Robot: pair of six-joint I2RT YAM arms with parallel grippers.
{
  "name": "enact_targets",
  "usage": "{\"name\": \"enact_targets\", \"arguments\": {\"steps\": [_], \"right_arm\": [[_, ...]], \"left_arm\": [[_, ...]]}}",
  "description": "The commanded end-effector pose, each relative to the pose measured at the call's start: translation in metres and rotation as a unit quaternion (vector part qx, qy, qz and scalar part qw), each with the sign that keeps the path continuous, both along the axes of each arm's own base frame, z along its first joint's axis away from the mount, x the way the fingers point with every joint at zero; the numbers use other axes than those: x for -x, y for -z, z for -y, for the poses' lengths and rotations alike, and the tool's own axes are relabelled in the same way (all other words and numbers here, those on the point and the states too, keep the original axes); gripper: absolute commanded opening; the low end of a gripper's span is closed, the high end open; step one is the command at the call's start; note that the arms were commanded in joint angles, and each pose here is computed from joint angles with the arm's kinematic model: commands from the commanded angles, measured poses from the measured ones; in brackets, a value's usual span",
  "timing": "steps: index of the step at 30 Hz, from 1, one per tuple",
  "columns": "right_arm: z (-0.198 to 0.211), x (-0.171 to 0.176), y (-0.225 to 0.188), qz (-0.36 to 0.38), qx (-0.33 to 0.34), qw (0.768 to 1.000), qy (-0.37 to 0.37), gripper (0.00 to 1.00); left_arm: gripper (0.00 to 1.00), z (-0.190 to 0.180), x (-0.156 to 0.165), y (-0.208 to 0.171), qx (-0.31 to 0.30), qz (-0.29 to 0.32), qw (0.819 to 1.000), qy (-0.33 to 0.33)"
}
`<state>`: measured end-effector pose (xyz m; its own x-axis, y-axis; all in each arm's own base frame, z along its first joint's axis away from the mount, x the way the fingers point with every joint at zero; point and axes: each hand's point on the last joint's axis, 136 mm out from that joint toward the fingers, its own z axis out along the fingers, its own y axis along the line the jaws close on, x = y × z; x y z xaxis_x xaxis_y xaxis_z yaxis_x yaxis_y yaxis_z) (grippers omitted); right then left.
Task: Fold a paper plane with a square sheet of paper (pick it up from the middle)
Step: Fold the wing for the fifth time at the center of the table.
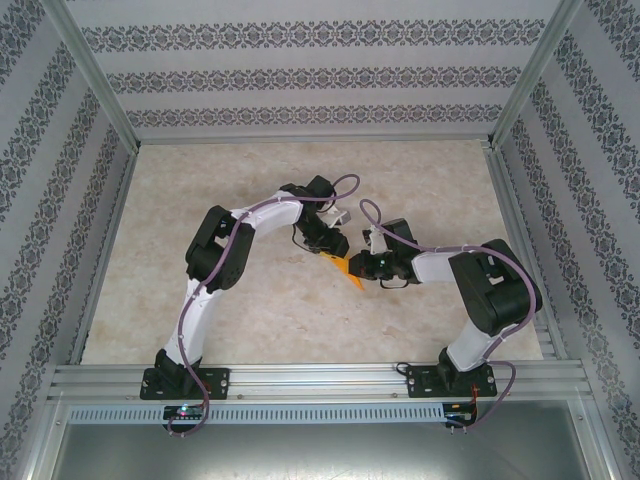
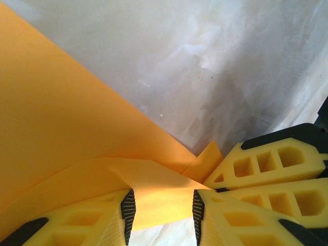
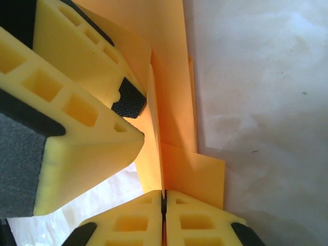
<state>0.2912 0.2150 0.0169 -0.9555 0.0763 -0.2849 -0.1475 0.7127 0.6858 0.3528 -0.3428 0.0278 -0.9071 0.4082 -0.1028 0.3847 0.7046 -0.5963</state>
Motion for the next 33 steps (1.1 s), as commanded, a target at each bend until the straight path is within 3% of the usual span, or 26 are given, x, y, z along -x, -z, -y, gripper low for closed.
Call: {"name": "enact_targets", "arguments": {"steps": [1, 11, 21, 33], "right_arm": [[0.017, 0.027, 0.022, -0.061, 0.054, 0.997, 0.009, 0.11], [0.030, 0.028, -0.007, -0.035, 0.081, 0.996, 0.010, 0.23], [0.017, 0.035, -0.035, -0.016, 0.063, 0.998, -0.002, 0.11], [0.004, 0.028, -0.012, -0.036, 0.053, 0.998, -0.015, 0.06]], "left_arm": [[0.40, -0.025, -0.005, 0.039, -0.059, -0.006, 0.998, 0.001], [0.40, -0.030, 0.000, 0.051, -0.074, -0.016, 0.997, 0.011], [0.40, -0.030, 0.000, 0.050, -0.074, -0.018, 0.997, 0.016], [0.40, -0.031, 0.001, 0.048, -0.075, -0.018, 0.997, 0.020]]}}
